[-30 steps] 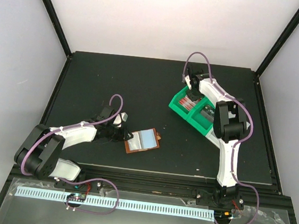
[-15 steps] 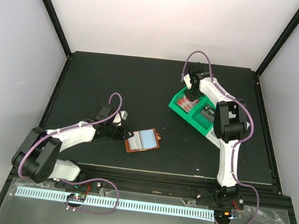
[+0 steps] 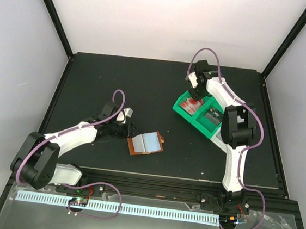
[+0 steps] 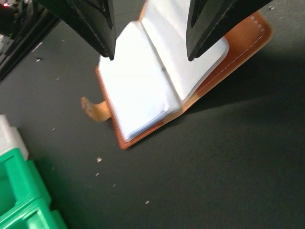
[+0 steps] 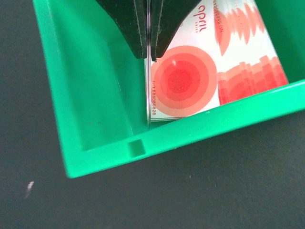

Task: Put the credit cards into the card holder
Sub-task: Pick up the credit card from the storage box.

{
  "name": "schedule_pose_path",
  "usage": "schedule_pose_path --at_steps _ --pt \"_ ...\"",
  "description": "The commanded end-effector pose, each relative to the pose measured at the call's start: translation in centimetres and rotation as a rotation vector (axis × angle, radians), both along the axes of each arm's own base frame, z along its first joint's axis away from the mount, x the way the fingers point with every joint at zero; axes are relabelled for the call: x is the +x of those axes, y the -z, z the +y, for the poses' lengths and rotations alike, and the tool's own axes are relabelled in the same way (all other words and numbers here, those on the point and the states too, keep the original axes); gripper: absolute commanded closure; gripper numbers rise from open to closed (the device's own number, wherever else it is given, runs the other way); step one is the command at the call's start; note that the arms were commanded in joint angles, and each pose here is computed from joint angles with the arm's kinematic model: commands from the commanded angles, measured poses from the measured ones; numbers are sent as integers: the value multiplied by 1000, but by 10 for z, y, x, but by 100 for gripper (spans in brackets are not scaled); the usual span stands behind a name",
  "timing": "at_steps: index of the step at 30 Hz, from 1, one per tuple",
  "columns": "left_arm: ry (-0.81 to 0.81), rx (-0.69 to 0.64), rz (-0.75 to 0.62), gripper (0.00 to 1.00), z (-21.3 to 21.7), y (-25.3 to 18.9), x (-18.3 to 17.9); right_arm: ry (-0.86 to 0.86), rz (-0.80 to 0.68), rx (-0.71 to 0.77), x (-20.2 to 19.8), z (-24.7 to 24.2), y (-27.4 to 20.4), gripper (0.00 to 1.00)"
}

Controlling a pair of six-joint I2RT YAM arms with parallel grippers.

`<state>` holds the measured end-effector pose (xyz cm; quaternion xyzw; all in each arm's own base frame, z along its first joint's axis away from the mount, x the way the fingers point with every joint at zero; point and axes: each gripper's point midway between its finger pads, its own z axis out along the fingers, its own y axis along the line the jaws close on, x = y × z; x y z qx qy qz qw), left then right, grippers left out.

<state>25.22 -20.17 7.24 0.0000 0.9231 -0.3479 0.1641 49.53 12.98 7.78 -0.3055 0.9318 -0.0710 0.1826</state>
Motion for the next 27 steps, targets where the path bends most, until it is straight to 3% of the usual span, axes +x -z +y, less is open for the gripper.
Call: schedule_pose_path --at_steps 1,11,17,21,27 --pt "48 -73 -93 55 -17 -39 14 49 -110 94 4 4 -55 98" --pt "72 -185 -213 34 -51 -99 53 194 -200 334 -5 13 -98 99" --pt "126 -282 -305 22 -98 -140 88 383 -175 693 -15 -7 -124 99" --pt "190 -356 -306 18 -142 -152 110 393 -131 984 -31 -13 -141 99" --pt "267 -494 -266 13 -200 -152 126 401 -60 1176 -55 -10 -139 99"
